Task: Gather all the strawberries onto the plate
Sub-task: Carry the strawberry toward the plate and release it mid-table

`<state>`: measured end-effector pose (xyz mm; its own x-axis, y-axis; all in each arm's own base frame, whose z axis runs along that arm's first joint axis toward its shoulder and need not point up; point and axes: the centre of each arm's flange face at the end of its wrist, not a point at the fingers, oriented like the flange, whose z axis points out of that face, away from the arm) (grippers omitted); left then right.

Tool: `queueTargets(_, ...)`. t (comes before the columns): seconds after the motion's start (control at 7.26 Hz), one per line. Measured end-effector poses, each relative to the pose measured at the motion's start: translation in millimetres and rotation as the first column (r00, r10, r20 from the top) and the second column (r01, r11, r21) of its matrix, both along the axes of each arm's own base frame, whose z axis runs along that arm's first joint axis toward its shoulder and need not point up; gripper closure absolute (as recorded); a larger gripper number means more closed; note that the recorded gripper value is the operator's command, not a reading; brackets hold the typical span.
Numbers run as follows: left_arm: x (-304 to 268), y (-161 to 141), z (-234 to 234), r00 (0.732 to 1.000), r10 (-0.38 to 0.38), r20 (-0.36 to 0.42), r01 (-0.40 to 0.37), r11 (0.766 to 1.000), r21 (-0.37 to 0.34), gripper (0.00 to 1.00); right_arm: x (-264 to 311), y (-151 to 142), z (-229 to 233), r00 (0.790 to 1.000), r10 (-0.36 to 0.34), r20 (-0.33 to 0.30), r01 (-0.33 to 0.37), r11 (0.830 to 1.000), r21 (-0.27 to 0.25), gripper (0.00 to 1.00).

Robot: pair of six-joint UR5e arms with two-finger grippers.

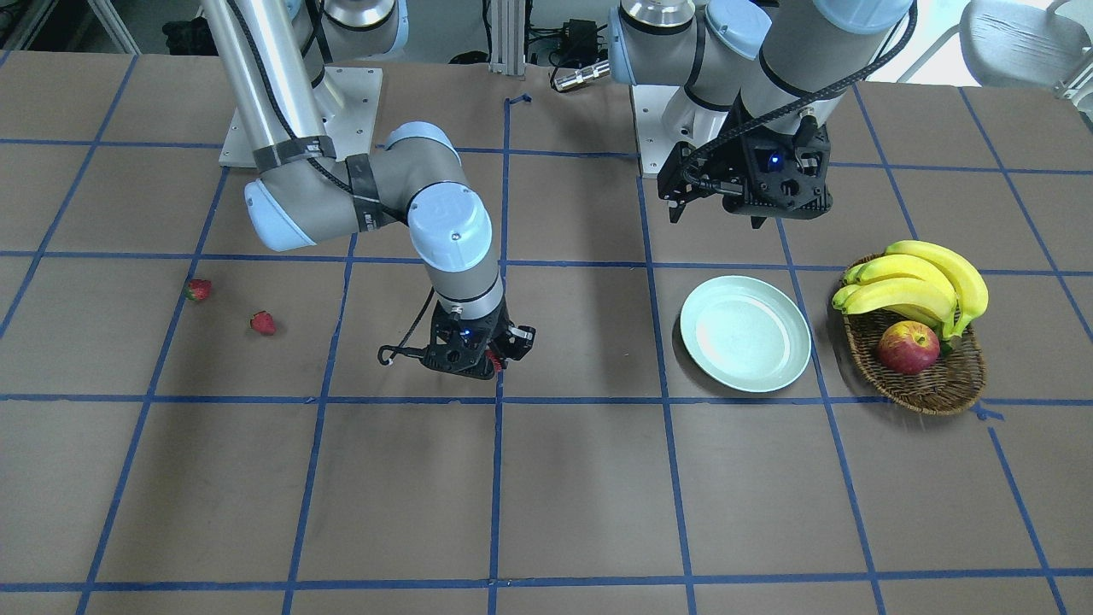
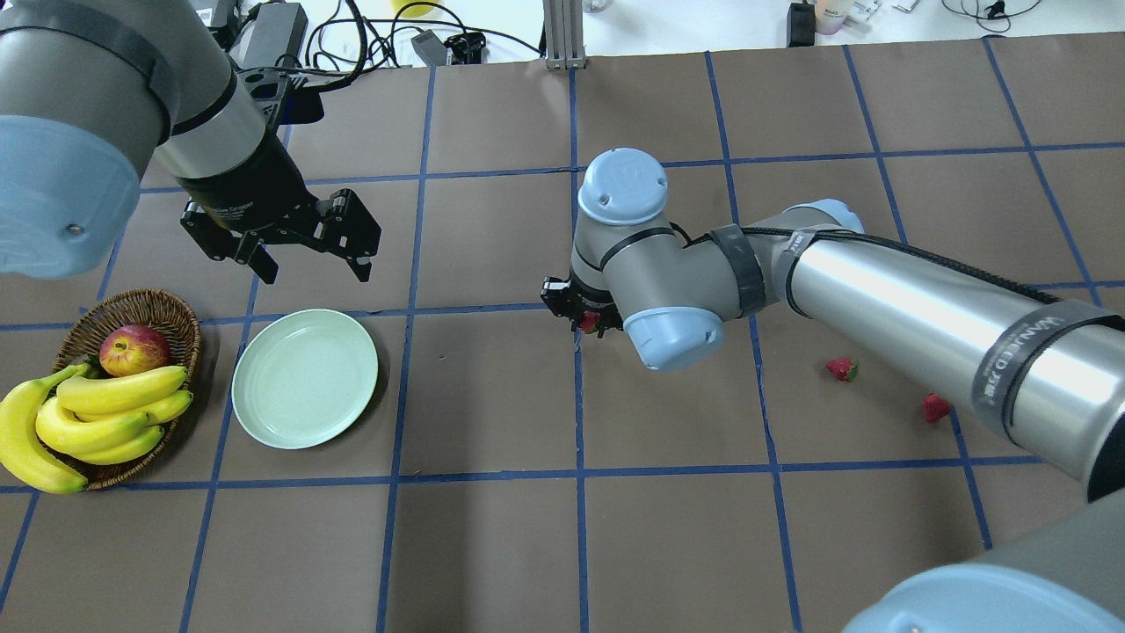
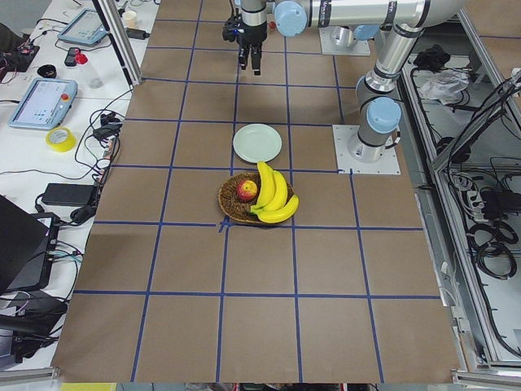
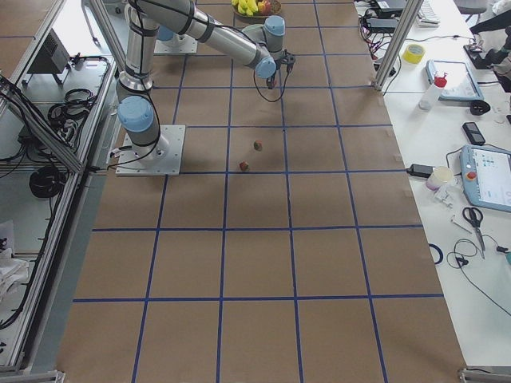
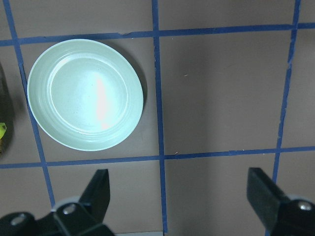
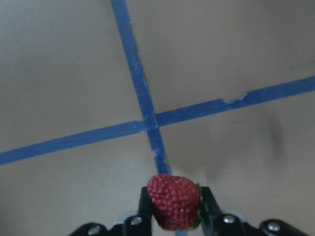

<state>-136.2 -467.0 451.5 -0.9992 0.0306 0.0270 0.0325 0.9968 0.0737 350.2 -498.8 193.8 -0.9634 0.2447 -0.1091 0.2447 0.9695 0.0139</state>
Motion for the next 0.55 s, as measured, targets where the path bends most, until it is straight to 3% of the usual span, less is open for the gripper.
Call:
queueTargets(0.28, -0.2, 0.2, 0.3, 1.000, -0.003, 0.000, 0.003, 1.000, -0.001, 0.00, 19.4, -0.2, -8.2, 1.000, -0.021, 0.003, 0.021, 1.000, 0.005, 0.89)
queueTargets(0.41, -0.3, 0.2, 0.2, 1.000, -0.001, -0.001, 0.001, 1.000, -0.001, 0.00, 22.9, -1.6, -9.1, 1.000, -0.028, 0.007, 0.028, 1.000, 0.005, 0.77)
queueTargets(0.55, -0.5, 0.2, 0.5, 1.000, 0.001, -0.003, -0.001, 1.000, -0.003, 0.00, 24.3, -2.7, -11.5, 0.999, -0.033, 0.009, 0.033, 0.999, 0.009, 0.14)
